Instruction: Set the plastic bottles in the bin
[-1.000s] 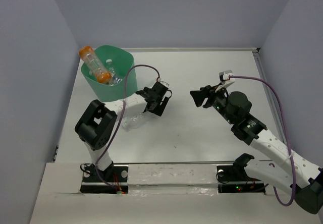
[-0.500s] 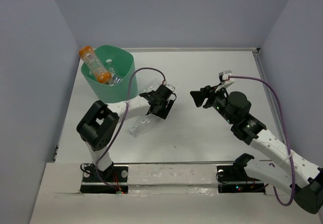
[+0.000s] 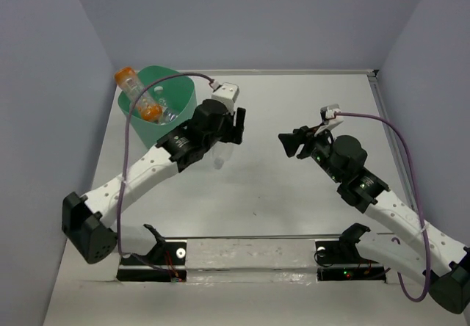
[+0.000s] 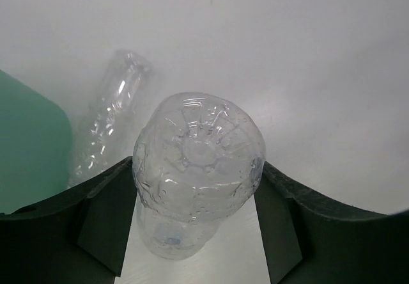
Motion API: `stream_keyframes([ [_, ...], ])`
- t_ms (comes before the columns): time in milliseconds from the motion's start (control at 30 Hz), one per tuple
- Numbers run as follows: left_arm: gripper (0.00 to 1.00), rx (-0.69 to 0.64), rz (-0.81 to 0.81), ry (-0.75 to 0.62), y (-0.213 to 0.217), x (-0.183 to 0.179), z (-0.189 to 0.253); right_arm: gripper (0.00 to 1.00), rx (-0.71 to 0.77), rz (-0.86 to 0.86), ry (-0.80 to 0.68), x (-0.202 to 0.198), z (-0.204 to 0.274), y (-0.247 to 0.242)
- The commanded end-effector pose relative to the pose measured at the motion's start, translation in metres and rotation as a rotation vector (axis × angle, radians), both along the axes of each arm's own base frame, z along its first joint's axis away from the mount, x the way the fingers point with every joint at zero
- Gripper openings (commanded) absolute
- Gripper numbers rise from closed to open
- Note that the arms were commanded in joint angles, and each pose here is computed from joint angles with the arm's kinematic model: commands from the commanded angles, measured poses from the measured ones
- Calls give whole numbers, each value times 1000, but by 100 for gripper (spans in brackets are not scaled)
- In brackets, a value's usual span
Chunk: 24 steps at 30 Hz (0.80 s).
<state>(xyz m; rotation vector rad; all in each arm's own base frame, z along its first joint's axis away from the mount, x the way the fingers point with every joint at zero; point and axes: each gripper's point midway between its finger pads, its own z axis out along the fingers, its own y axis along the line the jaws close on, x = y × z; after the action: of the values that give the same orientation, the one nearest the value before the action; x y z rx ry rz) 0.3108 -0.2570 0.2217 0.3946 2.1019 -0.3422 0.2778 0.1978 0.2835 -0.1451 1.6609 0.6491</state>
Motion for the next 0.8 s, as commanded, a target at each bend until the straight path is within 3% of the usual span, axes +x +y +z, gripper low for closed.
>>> stream_keyframes([
  [0,13,-216,131,-250,35,0,120,62,15,-21,-34,2,10,-5],
  [167,12,-346,337,-487,108,-12,214,62,9,-7,-19,4,5,-1],
  [400,10,-492,608,-761,195,-14,305,61,10,28,1,5,1,8],
  [567,8,-465,735,-864,219,12,329,61,8,31,3,5,-2,9],
  [767,7,-383,794,-900,244,70,305,61,9,39,-5,4,-1,10],
])
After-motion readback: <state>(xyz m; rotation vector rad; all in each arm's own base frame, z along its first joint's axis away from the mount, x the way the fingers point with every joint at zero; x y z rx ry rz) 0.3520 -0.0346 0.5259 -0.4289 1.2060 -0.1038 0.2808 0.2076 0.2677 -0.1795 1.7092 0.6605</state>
